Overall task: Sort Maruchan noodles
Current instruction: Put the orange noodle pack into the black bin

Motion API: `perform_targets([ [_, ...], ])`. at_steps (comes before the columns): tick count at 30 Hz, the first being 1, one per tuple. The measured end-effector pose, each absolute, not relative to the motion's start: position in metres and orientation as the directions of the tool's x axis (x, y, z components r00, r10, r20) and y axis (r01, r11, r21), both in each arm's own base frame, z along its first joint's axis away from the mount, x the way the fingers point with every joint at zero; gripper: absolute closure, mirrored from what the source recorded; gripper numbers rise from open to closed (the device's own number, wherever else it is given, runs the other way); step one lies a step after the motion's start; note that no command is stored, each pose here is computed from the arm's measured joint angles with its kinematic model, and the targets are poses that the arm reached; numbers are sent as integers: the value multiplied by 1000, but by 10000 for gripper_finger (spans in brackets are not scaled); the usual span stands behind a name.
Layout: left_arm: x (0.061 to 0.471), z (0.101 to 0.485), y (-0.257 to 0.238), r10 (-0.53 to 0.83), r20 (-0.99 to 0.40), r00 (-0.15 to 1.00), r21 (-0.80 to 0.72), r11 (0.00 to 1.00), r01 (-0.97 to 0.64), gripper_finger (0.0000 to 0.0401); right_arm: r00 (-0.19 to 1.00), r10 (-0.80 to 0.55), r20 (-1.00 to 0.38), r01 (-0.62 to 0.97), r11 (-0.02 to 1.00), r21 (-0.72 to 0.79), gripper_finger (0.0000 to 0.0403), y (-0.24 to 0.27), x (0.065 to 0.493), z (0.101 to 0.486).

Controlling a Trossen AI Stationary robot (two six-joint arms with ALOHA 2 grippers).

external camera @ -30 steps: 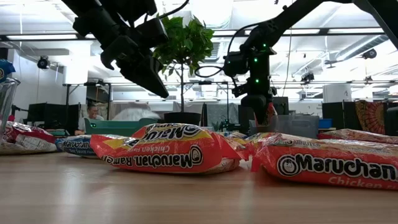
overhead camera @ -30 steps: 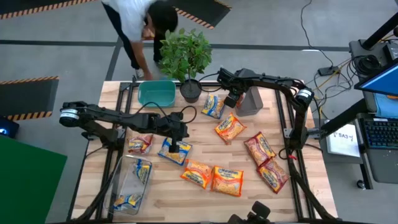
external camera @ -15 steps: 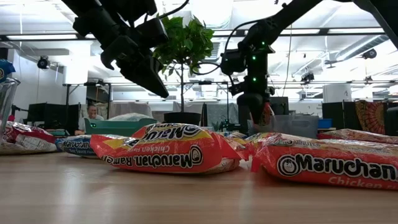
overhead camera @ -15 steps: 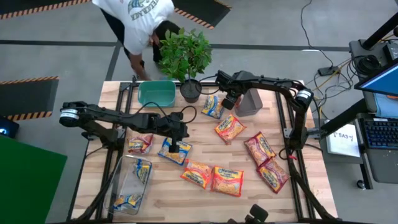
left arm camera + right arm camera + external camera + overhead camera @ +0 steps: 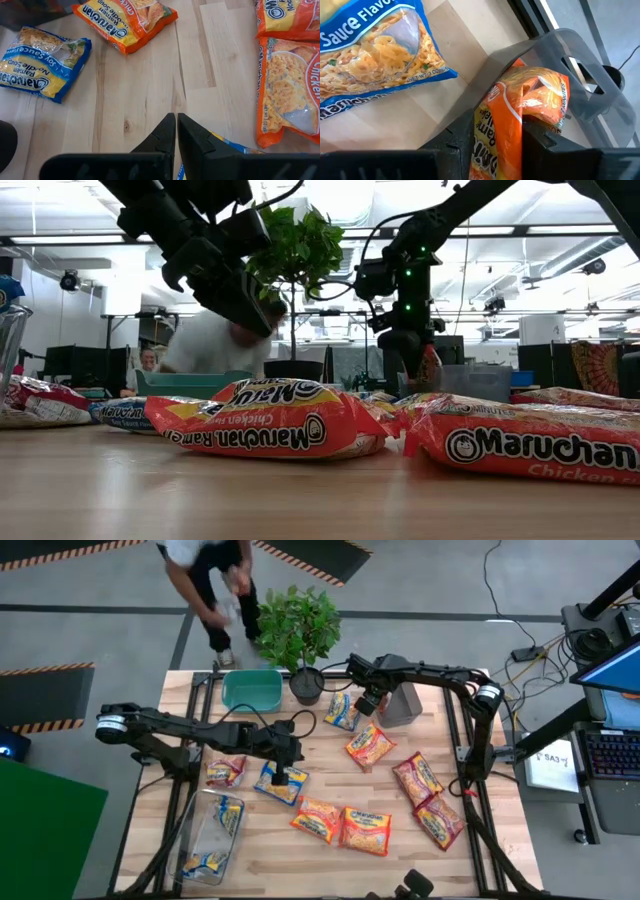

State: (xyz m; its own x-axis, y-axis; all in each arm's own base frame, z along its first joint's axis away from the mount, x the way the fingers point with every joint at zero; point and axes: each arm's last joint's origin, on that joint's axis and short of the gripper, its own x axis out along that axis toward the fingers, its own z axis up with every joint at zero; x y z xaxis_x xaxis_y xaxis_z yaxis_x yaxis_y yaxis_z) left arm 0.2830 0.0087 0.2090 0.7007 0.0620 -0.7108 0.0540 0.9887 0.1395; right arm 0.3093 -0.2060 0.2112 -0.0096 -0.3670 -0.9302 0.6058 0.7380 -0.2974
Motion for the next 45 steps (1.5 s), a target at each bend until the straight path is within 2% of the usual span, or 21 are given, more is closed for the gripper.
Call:
perform_targets([
  [3,283,209,9,62,-711,701,140,989,54,400,-17,-377,-926,594,741,-313,311,-206,309,211],
  [9,283,209,9,62,-711,701,140,989,54,400,-15,-378,-926,596,740,-311,371,-206,309,211],
  [12,283,209,9,62,-711,701,140,989,54,400,-13,-375,-927,595,742,-309,372,-204,310,211],
  [16,283,209,9,62,-711,701,140,989,54,400,-3,-362,-932,627,725,-283,335,-204,311,211],
  [22,283,209,9,62,-711,701,140,989,54,400,-1,-363,-932,646,711,-277,246,-204,311,213],
  [30,283,209,8,61,-711,701,140,989,55,400,67,-384,-921,672,699,-242,164,-204,323,238],
  [36,283,209,8,62,-711,700,140,989,55,400,151,-370,-917,671,719,-180,147,-196,335,255],
  [45,283,209,8,62,-711,700,140,989,55,400,236,-382,-894,619,768,-165,158,-168,354,301],
])
